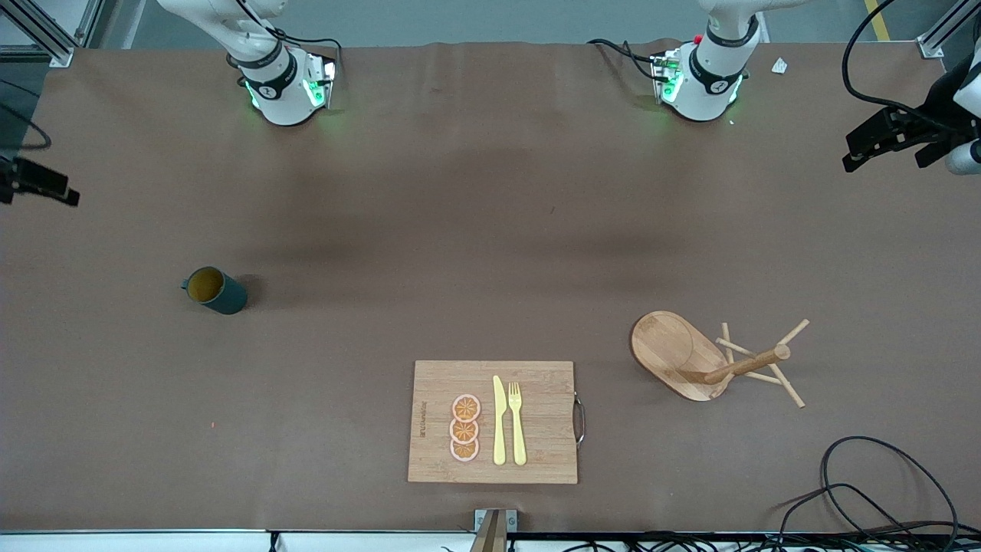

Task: Pass cup and hang on rack

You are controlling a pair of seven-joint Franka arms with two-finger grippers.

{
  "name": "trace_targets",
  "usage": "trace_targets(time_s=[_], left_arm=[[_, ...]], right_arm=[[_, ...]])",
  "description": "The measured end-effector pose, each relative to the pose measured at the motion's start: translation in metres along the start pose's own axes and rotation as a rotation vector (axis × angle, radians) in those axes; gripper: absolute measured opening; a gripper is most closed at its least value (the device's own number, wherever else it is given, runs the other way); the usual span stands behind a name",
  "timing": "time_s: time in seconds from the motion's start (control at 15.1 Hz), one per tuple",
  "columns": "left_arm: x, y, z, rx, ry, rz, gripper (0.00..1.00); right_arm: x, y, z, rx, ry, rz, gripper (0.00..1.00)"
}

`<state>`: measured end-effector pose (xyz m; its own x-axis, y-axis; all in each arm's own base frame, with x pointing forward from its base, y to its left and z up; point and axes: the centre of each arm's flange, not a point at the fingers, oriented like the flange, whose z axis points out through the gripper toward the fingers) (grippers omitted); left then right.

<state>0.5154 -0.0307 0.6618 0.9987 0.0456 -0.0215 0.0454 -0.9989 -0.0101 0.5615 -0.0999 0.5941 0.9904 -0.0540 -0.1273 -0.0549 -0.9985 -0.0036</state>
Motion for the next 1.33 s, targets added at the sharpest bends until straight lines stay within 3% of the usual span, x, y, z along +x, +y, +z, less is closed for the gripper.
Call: trace_targets(time_s=[0.2, 0.46, 0.8, 1.13, 1.33], left_arm=[[0.0, 0.0, 0.001, 0.0, -0.002, 0.0, 1.0], [0.002, 0.0, 0.005, 0.0, -0.01, 0.0, 1.0], [0.007, 0.003, 0.014, -0.001, -0.028, 0.005, 1.0], [0.01, 0.004, 0.019, -0.001, -0.038, 0.007, 1.0], [0.01, 0.003, 0.019, -0.002, -0.038, 0.006, 1.0]], right_arm=[[0.023, 0.025, 0.026, -0.006, 0.024, -0.135, 1.0], [0.033, 0.07, 0.097, -0.011, 0.059, -0.21, 1.0], [0.044, 0.048, 0.206, -0.018, 0.069, -0.355, 1.0], [0.05, 0.04, 0.282, 0.064, 0.034, -0.437, 1.0], [0.056, 0.035, 0.31, 0.062, 0.036, -0.453, 0.98]])
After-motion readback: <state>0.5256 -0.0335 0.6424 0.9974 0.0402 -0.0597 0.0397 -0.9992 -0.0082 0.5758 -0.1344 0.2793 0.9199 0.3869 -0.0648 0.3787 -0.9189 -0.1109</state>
